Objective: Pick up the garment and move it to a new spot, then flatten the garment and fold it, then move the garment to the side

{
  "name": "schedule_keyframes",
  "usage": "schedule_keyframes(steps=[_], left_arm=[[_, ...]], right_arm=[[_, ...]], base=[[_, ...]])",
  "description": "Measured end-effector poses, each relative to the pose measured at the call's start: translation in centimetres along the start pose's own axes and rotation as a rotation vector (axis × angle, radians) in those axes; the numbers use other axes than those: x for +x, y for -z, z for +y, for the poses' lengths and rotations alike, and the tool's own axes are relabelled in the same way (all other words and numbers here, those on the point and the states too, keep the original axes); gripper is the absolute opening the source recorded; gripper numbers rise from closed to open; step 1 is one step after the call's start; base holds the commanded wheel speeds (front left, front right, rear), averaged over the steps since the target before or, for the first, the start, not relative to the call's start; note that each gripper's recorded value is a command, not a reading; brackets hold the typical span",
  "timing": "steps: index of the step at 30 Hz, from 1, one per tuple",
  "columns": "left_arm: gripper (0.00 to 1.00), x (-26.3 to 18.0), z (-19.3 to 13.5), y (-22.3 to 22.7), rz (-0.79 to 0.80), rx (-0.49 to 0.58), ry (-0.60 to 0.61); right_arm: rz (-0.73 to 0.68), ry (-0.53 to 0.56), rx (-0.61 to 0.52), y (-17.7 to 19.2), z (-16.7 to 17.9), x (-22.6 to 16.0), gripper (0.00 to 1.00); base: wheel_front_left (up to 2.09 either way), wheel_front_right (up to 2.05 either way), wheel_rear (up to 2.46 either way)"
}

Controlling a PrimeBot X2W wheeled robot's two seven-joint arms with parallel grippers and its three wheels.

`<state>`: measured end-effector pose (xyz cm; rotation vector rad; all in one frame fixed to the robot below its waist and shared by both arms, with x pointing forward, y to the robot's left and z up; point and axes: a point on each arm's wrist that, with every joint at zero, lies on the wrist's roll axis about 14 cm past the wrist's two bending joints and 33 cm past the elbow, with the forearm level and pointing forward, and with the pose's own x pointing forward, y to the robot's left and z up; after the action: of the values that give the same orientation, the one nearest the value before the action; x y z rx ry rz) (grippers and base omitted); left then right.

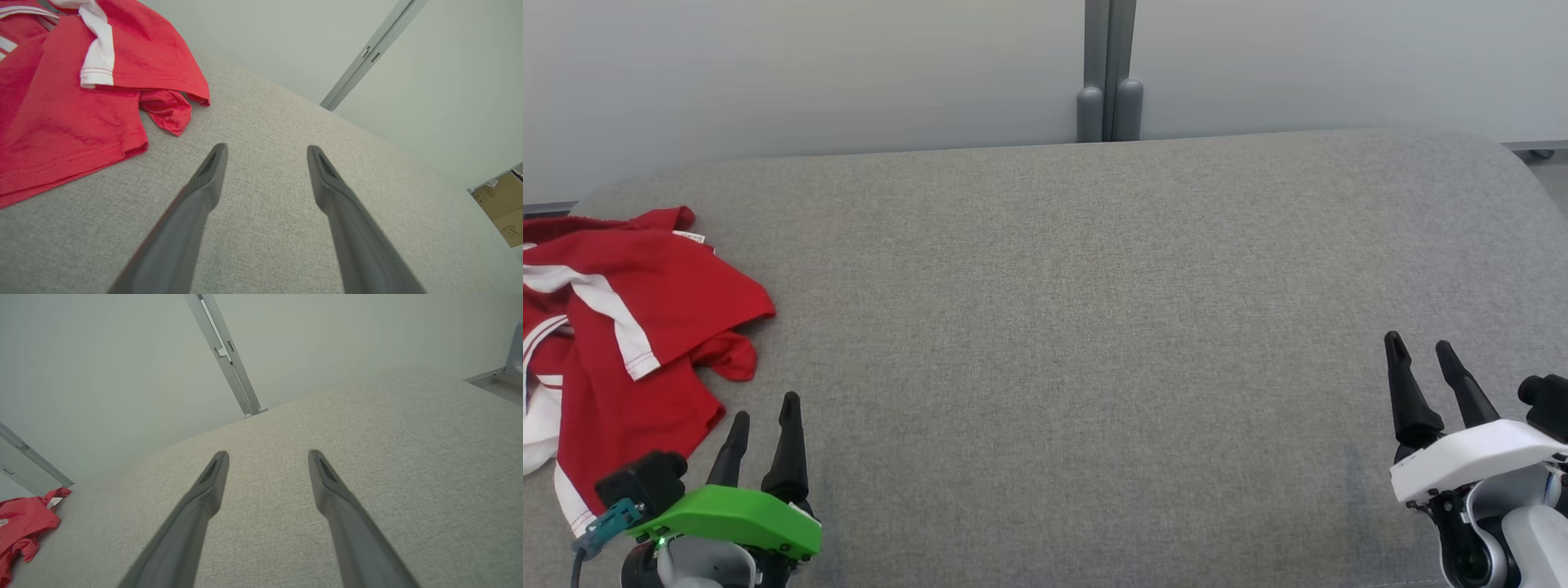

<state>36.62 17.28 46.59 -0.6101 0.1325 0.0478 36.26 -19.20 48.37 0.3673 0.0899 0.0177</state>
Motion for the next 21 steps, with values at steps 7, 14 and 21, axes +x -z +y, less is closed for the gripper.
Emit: schedule_keyframes(steps=[7,14,21], left_arm=[[1.0,0.02,-0.25,-0.29,-0.022,0.089,0.012],[1.0,0.04,-0.6,-0.49,-0.044,0.187,0.028],[1.0,0.01,-0.61,-0.48,-0.057,0.26,0.036]], right_arm=[[-0.016,-0.023,-0.097,-0.1,0.53,-0.11,1.0],[-0.025,-0.031,-0.207,-0.06,0.33,-0.52,1.0],[-0.055,-0.041,-0.291,-0.45,0.65,-0.65,1.0]], base=[[0.0,0.0,0.0],[0.0,0.0,0.0],[0.0,0.0,0.0]])
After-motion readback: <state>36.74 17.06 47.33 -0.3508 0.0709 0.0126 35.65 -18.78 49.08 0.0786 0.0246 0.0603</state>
